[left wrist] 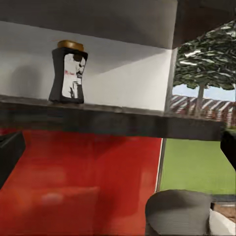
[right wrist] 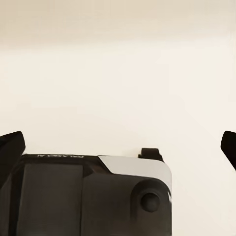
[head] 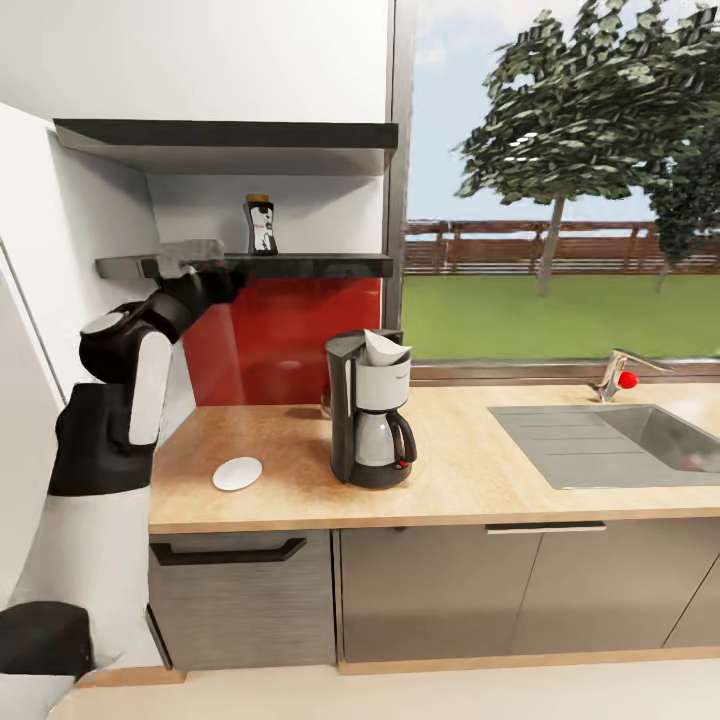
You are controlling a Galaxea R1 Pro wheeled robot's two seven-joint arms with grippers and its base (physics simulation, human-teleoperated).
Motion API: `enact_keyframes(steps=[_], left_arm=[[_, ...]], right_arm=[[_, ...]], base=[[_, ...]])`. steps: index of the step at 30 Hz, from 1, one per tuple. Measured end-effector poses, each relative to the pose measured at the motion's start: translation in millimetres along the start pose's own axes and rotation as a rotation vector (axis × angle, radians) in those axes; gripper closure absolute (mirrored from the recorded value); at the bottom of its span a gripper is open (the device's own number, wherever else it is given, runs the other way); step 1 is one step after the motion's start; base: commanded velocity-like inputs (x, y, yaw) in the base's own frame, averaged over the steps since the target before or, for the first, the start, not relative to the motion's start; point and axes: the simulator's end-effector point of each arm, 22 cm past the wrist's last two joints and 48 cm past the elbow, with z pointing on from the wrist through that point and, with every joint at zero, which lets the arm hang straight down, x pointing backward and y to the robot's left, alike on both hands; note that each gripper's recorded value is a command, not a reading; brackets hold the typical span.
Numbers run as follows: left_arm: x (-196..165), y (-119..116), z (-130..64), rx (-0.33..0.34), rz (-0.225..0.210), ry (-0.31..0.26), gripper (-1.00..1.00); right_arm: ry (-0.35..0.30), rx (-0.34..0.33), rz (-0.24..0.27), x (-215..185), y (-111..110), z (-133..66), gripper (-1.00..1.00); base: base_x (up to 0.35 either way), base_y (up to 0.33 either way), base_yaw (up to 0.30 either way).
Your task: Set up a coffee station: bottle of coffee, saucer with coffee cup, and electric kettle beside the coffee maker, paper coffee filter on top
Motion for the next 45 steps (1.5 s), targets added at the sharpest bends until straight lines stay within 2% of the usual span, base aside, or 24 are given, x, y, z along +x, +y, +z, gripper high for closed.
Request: enact_keyframes(steps=[3,6,7,8,10,11,12,14,17,21,23,27,31,36,42,45], left_arm=[[-30,-11,10.2,-0.022,0.02,0.008,-1.0],[-35,-19,36.3,-0.053,0.059,0.068,-1.0],[-33,-22,47.2,-0.059,0.069,0.094,-1.0],[-28,-28,70.9,-0.069,0.088,0.153,-1.0],[-30,-30,94.9,-0.089,0.108,0.196,-1.0],[-35,-30,105.4,-0.103,0.121,0.196,-1.0],[-45,-26,129.0,-0.152,0.192,0.169,-1.0],[-39,-22,141.8,-0.183,0.252,0.182,-1.0],[-24,-16,149.0,-0.198,0.29,0.187,-1.0],[-26,-4,149.6,-0.226,0.289,0.157,-1.0],[-29,2,149.1,-0.236,0.284,0.148,-1.0],[-40,11,149.5,-0.256,0.274,0.09,-1.0],[-49,21,146.9,-0.304,0.268,0.059,-1.0],[-52,23,146.2,-0.31,0.246,0.05,-1.0],[-52,27,145.4,-0.306,0.184,0.052,-1.0],[-52,27,145.5,-0.305,0.178,0.051,-1.0]], right_arm=[[0.0,0.0,-0.001,0,0,0.0,-1.0],[0.001,-0.002,-0.003,1,1,0.0,-1.0],[0.001,-0.003,-0.004,1,1,0.1,-1.0],[0.003,-0.001,-0.004,1,0,0.1,-1.0],[0.005,0.005,-0.004,3,-4,-0.4,-1.0],[0.012,0.011,-0.005,8,-10,-1.0,-1.0],[0.039,0.029,-0.005,27,-25,-3.6,-1.0],[0.059,0.059,-0.01,41,-48,-7.0,-1.0],[0.071,0.087,-0.019,49,-72,-10.7,-1.0],[0.074,0.087,-0.041,51,-73,-11.2,-1.0],[0.074,0.086,-0.043,51,-73,-11.1,-1.0],[0.074,0.088,-0.043,51,-74,-11.2,-1.0],[0.073,0.088,-0.043,51,-73,-11.2,-1.0],[0.073,0.088,-0.042,51,-73,-11.2,-1.0],[0.092,0.095,-0.043,65,-79,-14.3,-1.0],[0.107,0.095,-0.042,76,-79,-16.1,-1.0]], base=[[0.0,0.0,0.0],[0.0,0.0,0.0],[0.0,0.0,0.0],[0.0,0.0,0.0],[0.0,0.0,0.0],[0.0,0.0,0.0],[0.0,0.0,0.0],[0.0,0.0,0.0],[0.0,0.0,0.0],[0.0,0.0,0.0],[0.0,0.0,0.0],[0.0,0.0,0.0],[0.0,0.0,0.0],[0.011,0.0,0.0],[0.26,0.0,0.0],[0.333,0.0,0.0]])
